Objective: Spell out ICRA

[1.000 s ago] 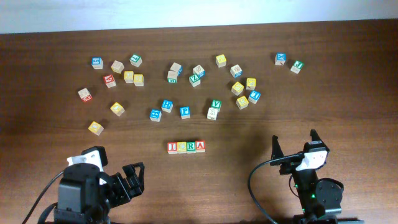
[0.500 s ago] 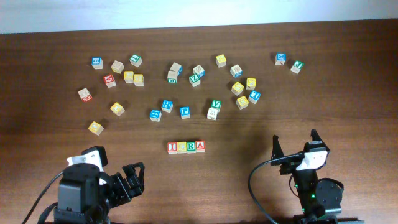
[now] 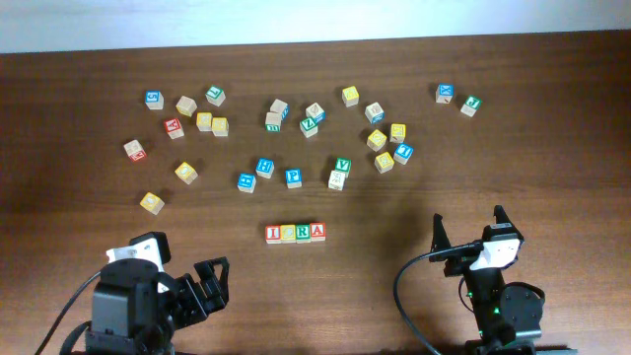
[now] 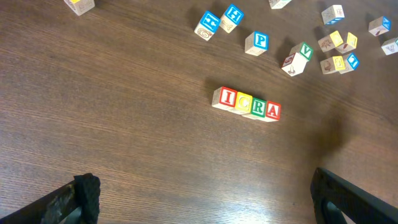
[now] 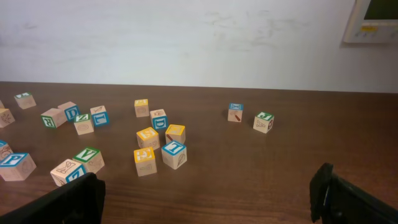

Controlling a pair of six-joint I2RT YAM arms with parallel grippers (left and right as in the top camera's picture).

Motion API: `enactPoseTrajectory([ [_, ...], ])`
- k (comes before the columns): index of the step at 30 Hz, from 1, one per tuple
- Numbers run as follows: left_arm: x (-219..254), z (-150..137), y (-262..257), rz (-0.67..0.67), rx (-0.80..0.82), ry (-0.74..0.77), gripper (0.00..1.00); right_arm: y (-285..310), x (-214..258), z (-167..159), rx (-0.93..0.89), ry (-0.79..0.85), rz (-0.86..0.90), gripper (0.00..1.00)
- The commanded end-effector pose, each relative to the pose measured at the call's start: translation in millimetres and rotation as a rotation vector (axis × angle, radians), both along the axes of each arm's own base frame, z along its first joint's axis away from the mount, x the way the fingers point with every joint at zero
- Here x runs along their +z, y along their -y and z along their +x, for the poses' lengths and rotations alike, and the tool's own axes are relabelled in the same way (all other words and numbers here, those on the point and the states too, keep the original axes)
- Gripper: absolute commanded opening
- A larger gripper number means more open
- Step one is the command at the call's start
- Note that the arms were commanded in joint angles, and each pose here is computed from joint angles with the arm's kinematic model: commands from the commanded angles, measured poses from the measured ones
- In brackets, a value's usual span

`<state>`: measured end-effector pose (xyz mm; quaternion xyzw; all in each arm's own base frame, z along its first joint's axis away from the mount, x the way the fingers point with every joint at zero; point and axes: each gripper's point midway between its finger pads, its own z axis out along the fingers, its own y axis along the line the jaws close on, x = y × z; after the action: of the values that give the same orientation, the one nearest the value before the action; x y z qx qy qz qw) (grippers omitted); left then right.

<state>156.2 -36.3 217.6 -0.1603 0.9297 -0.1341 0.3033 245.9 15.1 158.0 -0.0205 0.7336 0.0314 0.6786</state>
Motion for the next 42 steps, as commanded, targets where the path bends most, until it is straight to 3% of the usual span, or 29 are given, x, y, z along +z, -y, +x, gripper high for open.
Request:
enactPoseTrajectory([
  [1, -1, 0, -2, 0.0, 0.02, 0.0, 0.99, 2, -2, 0, -0.011, 0.002, 0.0, 0.98],
  [11, -1, 0, -2, 0.0, 0.019, 0.0, 0.99, 2, -2, 0, -0.011, 0.002, 0.0, 0.98],
  [15, -17, -26, -4, 0.044, -0.032, -0.103, 0.99, 2, -2, 0, -0.011, 0.002, 0.0, 0.98],
  [18, -16, -25, -4, 0.045, -0.03, -0.098, 0.99, 2, -2, 0, -0.011, 0.002, 0.0, 0.98],
  [22, 20, 5, -7, 0.147, -0.135, 0.179, 0.99, 2, -2, 0, -0.011, 0.002, 0.0, 0.98],
  [27, 33, 1, -6, 0.229, -0.227, 0.466, 0.99, 2, -2, 0, -0.011, 0.002, 0.0, 0.98],
  [31, -8, 14, -14, 0.231, -0.197, 0.427, 0.99, 2, -2, 0, -0.011, 0.002, 0.0, 0.98],
  [42, -41, 69, -21, 0.3, -0.165, 0.726, 0.99, 2, -2, 0, -0.011, 0.002, 0.0, 0.98],
])
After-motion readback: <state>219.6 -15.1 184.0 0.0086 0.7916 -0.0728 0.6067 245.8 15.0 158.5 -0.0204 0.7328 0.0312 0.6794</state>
